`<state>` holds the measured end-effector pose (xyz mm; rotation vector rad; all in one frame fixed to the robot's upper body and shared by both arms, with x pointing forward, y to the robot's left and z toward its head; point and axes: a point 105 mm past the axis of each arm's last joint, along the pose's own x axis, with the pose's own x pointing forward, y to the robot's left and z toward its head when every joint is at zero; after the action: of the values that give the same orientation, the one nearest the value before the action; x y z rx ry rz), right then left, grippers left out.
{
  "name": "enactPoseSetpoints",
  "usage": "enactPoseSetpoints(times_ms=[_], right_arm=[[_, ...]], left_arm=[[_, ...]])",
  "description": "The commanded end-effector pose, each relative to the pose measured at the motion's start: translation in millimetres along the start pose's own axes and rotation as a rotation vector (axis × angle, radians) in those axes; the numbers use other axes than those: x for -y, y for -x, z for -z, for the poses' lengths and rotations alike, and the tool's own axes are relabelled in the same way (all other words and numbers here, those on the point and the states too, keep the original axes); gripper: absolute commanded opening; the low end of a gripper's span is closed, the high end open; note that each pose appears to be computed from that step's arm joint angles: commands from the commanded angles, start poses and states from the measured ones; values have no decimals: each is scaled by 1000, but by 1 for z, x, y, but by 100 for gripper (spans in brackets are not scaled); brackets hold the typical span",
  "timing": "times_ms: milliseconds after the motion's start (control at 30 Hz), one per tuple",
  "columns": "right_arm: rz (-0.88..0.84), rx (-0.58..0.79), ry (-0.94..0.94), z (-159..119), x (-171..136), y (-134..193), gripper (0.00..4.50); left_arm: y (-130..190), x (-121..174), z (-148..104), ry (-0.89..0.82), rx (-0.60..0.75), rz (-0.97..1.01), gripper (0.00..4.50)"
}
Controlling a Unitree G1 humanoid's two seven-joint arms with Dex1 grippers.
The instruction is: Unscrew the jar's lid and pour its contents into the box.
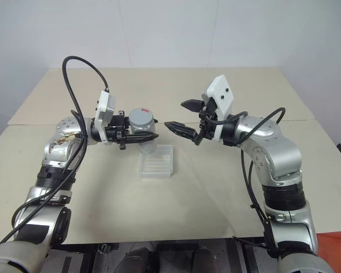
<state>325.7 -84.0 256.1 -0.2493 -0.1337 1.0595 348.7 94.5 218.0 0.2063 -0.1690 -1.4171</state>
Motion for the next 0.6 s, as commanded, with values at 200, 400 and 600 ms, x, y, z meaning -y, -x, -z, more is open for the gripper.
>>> enactPoseSetpoints(times_ms=[200, 400, 600], right_arm=[[-111, 125, 57, -41, -21, -16, 444], [-97, 134, 43, -43, -30, -44, 444], [-67, 116, 64, -42, -29, -63, 444]], left_arm=[[0, -10, -16, -42, 44, -45, 209], [-3, -7, -13, -33, 48, -41, 209], [-4, -6, -15, -37, 56, -42, 209]])
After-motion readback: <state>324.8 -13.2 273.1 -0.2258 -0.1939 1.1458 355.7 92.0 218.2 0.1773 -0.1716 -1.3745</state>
